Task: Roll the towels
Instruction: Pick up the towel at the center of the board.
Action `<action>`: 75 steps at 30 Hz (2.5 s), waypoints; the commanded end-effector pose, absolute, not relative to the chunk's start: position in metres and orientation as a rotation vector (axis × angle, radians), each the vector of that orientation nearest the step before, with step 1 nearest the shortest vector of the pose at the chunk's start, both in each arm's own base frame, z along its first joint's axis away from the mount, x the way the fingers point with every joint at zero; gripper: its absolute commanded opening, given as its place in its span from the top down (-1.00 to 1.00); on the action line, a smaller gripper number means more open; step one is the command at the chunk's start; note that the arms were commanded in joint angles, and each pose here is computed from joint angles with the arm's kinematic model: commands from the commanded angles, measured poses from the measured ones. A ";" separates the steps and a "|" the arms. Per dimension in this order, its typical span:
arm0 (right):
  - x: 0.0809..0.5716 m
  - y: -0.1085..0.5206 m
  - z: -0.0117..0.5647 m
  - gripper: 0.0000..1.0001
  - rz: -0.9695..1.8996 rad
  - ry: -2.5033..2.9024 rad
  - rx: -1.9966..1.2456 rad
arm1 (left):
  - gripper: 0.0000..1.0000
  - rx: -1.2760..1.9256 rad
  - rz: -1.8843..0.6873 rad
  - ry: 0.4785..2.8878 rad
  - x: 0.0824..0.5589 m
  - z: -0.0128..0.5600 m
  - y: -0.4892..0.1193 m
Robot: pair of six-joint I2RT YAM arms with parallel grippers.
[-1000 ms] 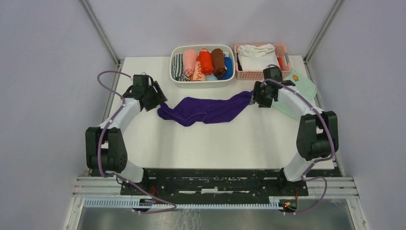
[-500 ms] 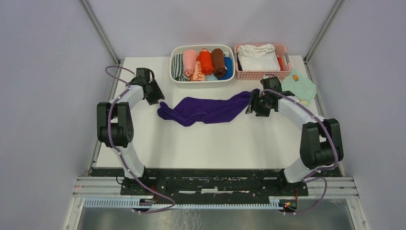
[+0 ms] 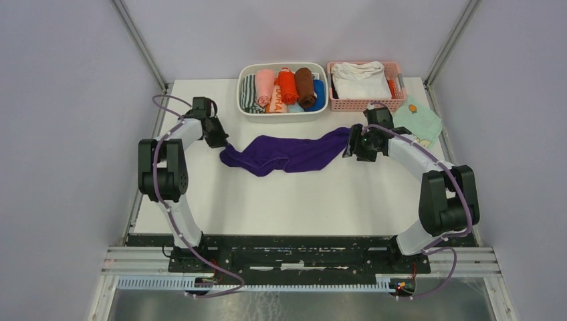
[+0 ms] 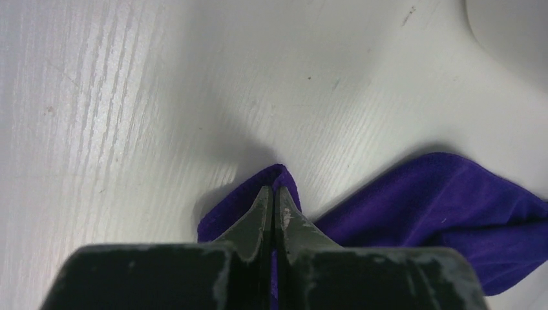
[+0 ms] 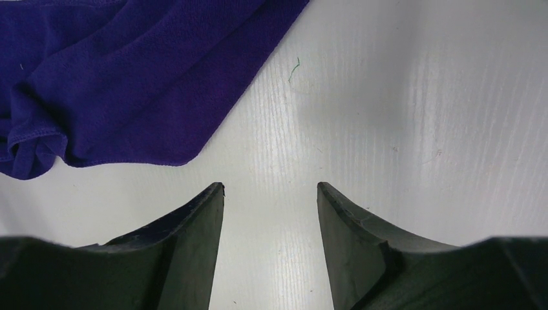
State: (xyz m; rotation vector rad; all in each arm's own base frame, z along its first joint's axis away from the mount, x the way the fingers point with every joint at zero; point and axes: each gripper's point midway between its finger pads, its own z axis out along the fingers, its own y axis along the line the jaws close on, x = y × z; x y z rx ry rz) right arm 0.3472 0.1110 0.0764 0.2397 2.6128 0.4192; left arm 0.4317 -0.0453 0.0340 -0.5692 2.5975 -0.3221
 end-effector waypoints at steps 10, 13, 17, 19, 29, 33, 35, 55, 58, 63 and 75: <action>0.374 0.116 0.083 -0.26 0.447 2.543 0.286 | 0.95 -0.447 -0.222 1.996 0.378 0.280 -0.013; 0.387 0.134 0.078 -0.26 0.552 2.524 0.296 | 0.95 -0.412 -0.267 1.991 0.365 0.280 -0.021; 0.397 0.159 0.066 -0.26 0.715 2.508 0.371 | 0.95 -0.397 -0.284 1.993 0.360 0.274 -0.024; 0.400 0.169 0.057 -0.26 0.757 2.502 0.410 | 0.95 -0.399 -0.280 1.993 0.360 0.272 -0.023; 0.412 0.225 0.035 -0.29 0.901 2.484 0.419 | 0.95 -0.393 -0.275 1.977 0.363 0.278 -0.024; 0.417 0.236 0.018 -0.29 0.833 2.509 0.439 | 0.95 -0.401 -0.258 1.966 0.364 0.282 -0.020; 0.421 0.238 0.009 -0.21 0.797 2.520 0.458 | 0.95 -0.408 -0.245 1.954 0.365 0.287 -0.018; 0.381 0.104 0.166 0.75 0.035 2.617 0.055 | 0.95 -0.489 0.148 1.779 0.335 0.387 0.048; 0.388 0.106 0.174 0.34 0.041 2.601 0.034 | 0.95 -0.449 0.065 1.843 0.342 0.357 0.032; 0.395 0.130 0.158 0.11 0.196 2.601 0.036 | 0.95 -0.414 -0.054 1.965 0.354 0.293 0.009; 0.377 0.121 0.073 -0.07 0.247 2.658 0.182 | 0.95 -0.415 0.006 2.071 0.362 0.225 0.014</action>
